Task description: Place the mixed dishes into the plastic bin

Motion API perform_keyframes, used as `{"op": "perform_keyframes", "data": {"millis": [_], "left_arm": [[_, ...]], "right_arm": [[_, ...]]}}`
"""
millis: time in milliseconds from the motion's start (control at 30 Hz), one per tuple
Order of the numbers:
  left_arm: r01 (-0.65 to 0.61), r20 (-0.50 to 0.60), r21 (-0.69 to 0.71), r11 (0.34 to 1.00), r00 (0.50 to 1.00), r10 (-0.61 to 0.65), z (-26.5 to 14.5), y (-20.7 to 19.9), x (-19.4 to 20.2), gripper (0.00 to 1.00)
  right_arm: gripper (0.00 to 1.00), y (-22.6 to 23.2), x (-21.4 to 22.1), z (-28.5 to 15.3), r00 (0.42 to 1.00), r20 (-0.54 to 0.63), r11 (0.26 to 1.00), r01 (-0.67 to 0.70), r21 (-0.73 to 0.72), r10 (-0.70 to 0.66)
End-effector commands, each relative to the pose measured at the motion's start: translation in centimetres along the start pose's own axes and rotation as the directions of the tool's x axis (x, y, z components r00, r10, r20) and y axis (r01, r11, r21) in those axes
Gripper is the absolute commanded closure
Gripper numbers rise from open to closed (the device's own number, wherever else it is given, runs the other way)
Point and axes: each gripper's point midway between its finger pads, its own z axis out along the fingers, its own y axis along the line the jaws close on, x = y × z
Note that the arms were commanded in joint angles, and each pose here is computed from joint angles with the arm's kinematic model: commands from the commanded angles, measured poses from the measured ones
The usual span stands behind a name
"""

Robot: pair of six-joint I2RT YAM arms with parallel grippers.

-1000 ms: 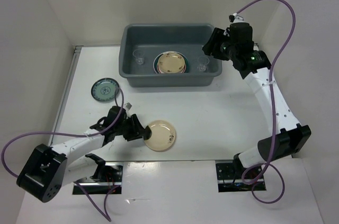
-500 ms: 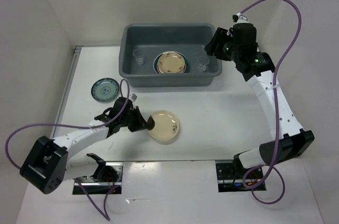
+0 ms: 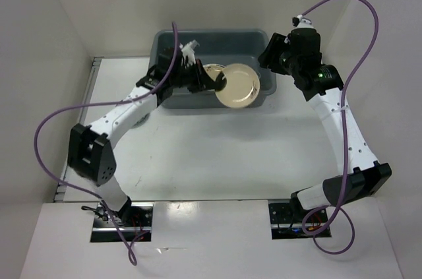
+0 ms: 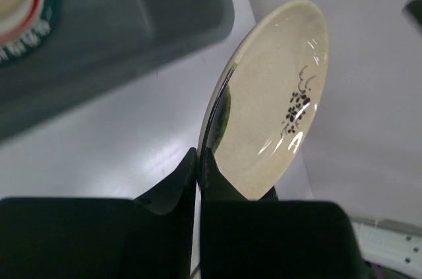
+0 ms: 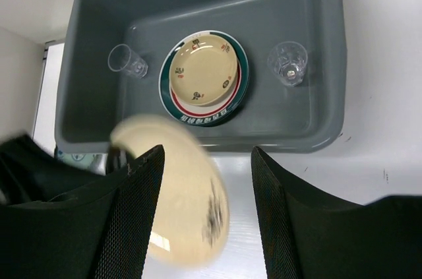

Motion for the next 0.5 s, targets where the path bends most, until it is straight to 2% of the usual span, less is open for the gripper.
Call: {"op": "perform_keyframes", "data": {"millis": [0, 100, 167, 200, 233, 467], "left_arm": [[-0.014, 0.163, 0.004, 1.000, 0.987, 0.013, 1.0, 1.4, -8.1, 1.00], [-0.001, 0.207, -0.045, 0.999, 0.978, 0.010, 3.2, 4.5, -13.0, 1.00], [-0.001, 0.210, -0.051, 0.999, 0.978, 0.012, 4.3, 5.9, -14.5, 1.00], [0.029, 0.190, -0.064, 0.998, 0.982, -0.016, 6.0, 8.2, -14.3, 1.00], [0.018, 0.213, -0.056, 0.998, 0.977, -0.006, 6.1, 8.2, -15.6, 1.00], [0.142, 0.168, -0.149, 0.979, 0.979, -0.116, 10.5, 17.2, -14.2, 1.00]], "right_arm": [[0.39, 0.2, -2.6, -2.1, 0.996, 0.084, 1.000, 0.014, -0.003, -0.013], [0.38, -0.2, -1.8, -1.8, 0.997, 0.080, 1.000, 0.011, -0.015, -0.010], [0.37, -0.7, -1.0, -1.3, 0.998, 0.061, 1.000, 0.009, -0.011, -0.009], [0.37, -1.1, -0.1, -0.9, 0.999, 0.039, 1.000, 0.010, 0.000, -0.010], [0.37, -1.3, 0.0, -0.6, 0.999, 0.038, 1.000, 0.006, -0.002, -0.006], [0.35, -2.1, 2.1, 0.0, 1.000, -0.004, 0.999, -0.004, -0.037, 0.004]]}}
